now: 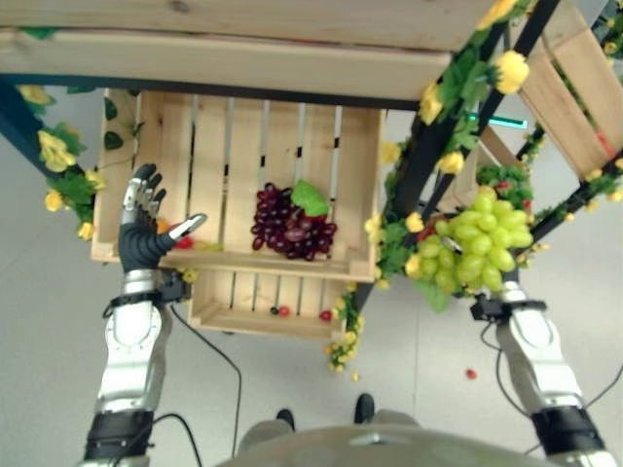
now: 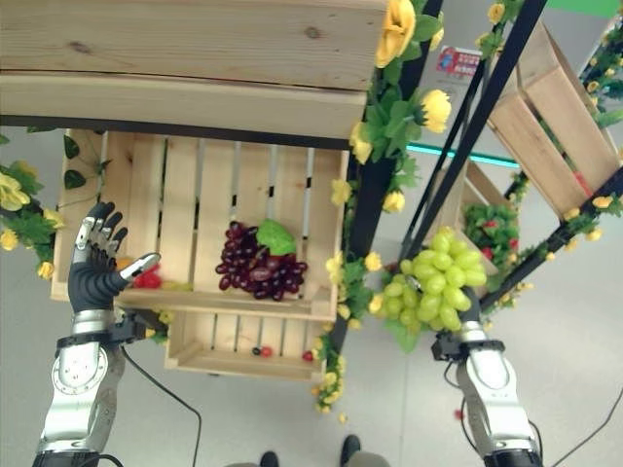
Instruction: Pick up the fruits from the basket on one side to the basket on the other side
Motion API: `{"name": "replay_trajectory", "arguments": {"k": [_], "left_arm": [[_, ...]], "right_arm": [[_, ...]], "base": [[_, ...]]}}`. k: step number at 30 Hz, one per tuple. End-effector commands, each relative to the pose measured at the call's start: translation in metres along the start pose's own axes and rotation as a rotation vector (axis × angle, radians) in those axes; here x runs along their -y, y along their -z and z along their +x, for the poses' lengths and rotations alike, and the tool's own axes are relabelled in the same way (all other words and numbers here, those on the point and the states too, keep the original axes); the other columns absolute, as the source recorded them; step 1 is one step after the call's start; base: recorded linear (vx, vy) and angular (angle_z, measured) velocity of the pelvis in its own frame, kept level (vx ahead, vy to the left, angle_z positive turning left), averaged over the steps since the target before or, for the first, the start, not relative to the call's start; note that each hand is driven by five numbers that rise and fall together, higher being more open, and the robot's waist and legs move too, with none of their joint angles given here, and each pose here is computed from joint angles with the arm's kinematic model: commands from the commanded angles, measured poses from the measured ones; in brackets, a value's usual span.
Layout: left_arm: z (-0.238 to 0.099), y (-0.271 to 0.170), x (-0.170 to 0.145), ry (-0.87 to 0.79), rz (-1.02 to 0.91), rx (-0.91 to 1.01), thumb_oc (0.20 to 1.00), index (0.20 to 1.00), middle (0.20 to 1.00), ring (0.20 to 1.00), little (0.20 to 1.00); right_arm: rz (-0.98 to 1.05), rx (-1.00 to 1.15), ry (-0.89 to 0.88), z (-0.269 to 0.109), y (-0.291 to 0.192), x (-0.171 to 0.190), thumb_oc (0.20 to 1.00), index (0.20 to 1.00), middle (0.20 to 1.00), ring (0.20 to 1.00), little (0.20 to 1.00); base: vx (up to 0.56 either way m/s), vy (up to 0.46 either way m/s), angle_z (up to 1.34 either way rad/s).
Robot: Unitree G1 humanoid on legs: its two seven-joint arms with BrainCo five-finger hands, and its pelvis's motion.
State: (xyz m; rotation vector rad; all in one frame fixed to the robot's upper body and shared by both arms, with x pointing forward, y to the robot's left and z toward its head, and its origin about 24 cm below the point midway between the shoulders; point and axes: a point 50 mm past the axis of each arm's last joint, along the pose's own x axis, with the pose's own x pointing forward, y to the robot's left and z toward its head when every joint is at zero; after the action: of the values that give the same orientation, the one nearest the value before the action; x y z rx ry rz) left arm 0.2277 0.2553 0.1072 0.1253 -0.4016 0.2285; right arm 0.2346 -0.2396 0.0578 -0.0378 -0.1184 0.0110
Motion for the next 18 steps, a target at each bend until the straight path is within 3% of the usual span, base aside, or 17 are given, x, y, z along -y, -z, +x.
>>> {"name": "replay_trajectory", "arguments": {"k": [1, 7, 10, 13, 18], "left_arm": [[0.01, -0.013, 0.001, 0.029, 0.047, 0.084, 1.0, 1.0, 1.0, 1.0, 1.0], [0.013, -0.009, 0.008, 0.062, 0.043, 0.065, 1.0, 1.0, 1.0, 1.0, 1.0], [0.023, -0.012, 0.02, 0.091, 0.025, 0.088, 1.0, 1.0, 1.0, 1.0, 1.0], [0.024, -0.011, 0.021, 0.089, 0.014, 0.095, 1.0, 1.0, 1.0, 1.0, 1.0], [0.023, -0.003, 0.018, 0.064, 0.028, 0.061, 1.0, 1.0, 1.0, 1.0, 1.0]], "right_arm": [[-0.013, 0.223, -0.021, 0.014, -0.046, 0.002, 0.2, 0.2, 0.2, 0.2, 0.2], [-0.013, 0.235, -0.034, 0.015, -0.048, -0.002, 0.2, 0.2, 0.2, 0.2, 0.2], [-0.036, 0.287, -0.007, 0.014, -0.059, 0.002, 0.2, 0.2, 0.2, 0.2, 0.2], [-0.043, 0.297, -0.037, 0.017, -0.062, -0.004, 0.2, 0.2, 0.2, 0.2, 0.2], [-0.027, 0.287, -0.139, 0.015, -0.061, -0.021, 0.2, 0.2, 0.2, 0.2, 0.2]], "base": [[0.01, -0.094, 0.05], [-0.06, -0.111, 0.22], [-0.19, -0.019, 1.34], [-0.13, 0.048, 1.58], [-0.02, 0.199, 0.08]]}}
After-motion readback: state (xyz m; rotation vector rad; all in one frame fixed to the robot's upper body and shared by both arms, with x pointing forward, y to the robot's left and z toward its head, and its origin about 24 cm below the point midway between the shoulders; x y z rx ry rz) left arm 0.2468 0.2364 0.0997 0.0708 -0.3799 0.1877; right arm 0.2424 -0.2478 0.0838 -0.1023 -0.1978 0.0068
